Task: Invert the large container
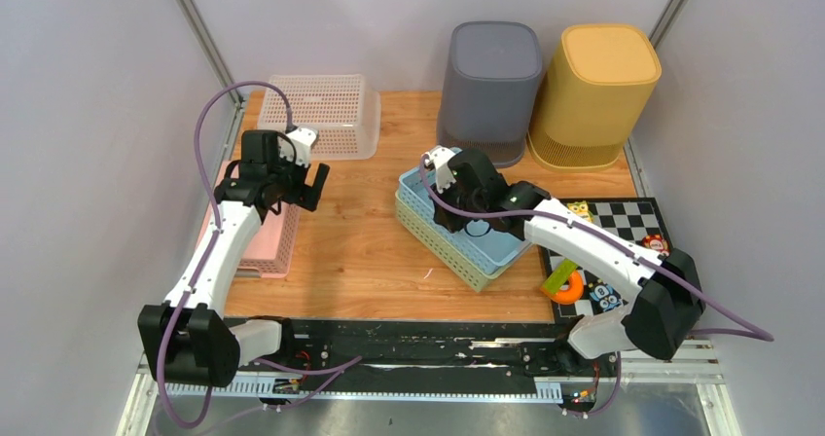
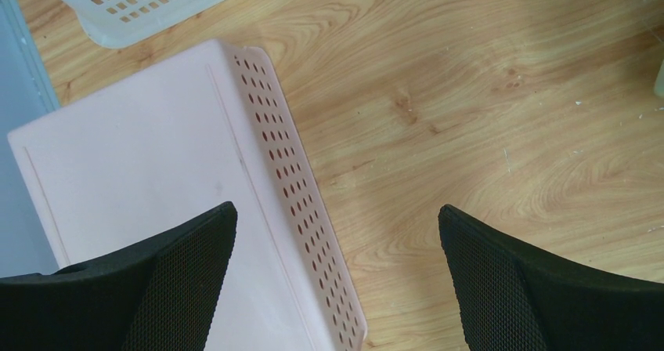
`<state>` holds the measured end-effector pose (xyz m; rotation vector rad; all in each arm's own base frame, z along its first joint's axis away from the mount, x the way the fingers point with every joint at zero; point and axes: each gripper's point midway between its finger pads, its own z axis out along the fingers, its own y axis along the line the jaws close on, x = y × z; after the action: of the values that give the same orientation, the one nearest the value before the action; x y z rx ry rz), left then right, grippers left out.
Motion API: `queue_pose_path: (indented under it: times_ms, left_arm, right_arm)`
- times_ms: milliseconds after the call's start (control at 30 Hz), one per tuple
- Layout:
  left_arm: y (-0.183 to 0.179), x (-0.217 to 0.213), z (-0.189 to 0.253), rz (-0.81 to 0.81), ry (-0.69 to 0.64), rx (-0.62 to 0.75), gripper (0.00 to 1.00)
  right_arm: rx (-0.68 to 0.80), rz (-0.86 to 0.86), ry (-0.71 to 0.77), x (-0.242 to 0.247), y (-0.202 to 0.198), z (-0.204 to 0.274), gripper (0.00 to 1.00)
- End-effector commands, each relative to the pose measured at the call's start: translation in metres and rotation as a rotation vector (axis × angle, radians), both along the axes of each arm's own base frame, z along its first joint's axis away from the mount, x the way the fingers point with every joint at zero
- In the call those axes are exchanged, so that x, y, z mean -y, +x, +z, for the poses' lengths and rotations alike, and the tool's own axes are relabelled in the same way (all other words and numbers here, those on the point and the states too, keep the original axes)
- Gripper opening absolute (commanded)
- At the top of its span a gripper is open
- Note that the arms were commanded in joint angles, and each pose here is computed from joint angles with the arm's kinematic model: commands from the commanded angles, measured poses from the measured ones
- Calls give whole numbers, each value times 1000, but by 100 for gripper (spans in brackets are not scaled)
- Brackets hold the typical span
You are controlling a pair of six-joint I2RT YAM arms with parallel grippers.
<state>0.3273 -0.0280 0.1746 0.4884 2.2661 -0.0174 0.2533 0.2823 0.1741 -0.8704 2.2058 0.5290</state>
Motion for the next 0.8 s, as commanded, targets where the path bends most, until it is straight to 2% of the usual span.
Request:
queue_pose_path:
  times_ms: [0,367,600,767]
  left_arm:
    - [0,7,14,-56,-2,53,100]
    - [-11,32,16,-198,-21,69,100]
    - [-15,58,14,-318,-5,88,100]
    - [-16,83,-1,-419,33,70,100]
  right_arm:
    - [20,100,68,-13,-13,26,2]
    - [192,48,94,-2,7,88,2]
    - [244,-8,85,8,21,103,2]
    - [265,13,188,8,21,140,2]
